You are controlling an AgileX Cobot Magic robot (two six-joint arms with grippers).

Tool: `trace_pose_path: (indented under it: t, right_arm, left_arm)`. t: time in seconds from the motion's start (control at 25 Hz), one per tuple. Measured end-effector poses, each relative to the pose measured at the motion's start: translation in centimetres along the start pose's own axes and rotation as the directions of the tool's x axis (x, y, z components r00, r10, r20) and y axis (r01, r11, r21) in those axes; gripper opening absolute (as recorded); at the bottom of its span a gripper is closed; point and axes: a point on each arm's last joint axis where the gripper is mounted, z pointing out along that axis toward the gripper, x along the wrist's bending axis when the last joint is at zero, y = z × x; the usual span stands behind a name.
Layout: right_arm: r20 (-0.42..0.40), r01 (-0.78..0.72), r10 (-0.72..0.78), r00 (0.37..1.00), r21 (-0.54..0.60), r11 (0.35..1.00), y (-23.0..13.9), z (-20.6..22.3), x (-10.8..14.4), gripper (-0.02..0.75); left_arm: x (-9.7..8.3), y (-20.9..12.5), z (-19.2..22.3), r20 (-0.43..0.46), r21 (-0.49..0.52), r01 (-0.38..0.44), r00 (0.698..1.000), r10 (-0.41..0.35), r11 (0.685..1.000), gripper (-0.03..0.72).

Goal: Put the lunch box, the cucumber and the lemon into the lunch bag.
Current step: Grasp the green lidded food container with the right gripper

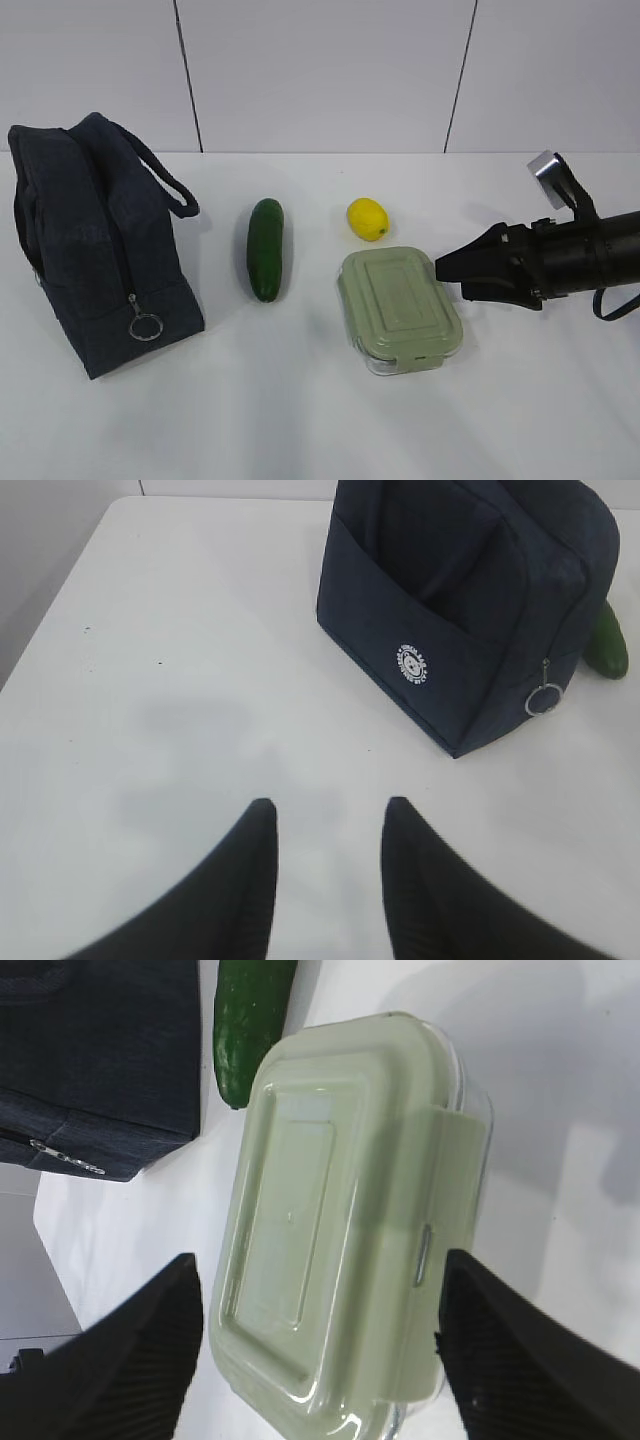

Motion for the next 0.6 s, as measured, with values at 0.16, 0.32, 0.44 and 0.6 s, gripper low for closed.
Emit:
trace_pose_path:
  t: [0.16, 0.32, 0.44, 0.6]
  right_arm:
    - [-0.001, -0.004, 0.004, 1.000, -0.006, 1.000, 0.1, 0.0, 0.0, 0.571]
    - [0.016, -0.012, 0.012, 1.000, -0.021, 1.000, 0.2, 0.0, -0.1, 0.571]
    - [0.015, -0.028, 0.029, 0.999, -0.022, 0.999, 0.0, 0.3, -0.6, 0.572]
    - [0.013, -0.047, 0.048, 0.999, -0.010, 0.999, -0.2, 1.0, -1.7, 0.572]
  left_arm:
    - [0.0, 0.0, 0.0, 0.000, 0.000, 0.000, 1.000, 0.000, 1.000, 0.240]
    - [0.0, 0.0, 0.0, 0.000, 0.000, 0.000, 1.000, 0.000, 1.000, 0.240]
    - [0.0, 0.0, 0.0, 0.002, 0.000, 0.001, 1.000, -0.001, 1.000, 0.240]
    - [0.0, 0.0, 0.0, 0.002, 0.000, 0.001, 1.000, -0.001, 1.000, 0.240]
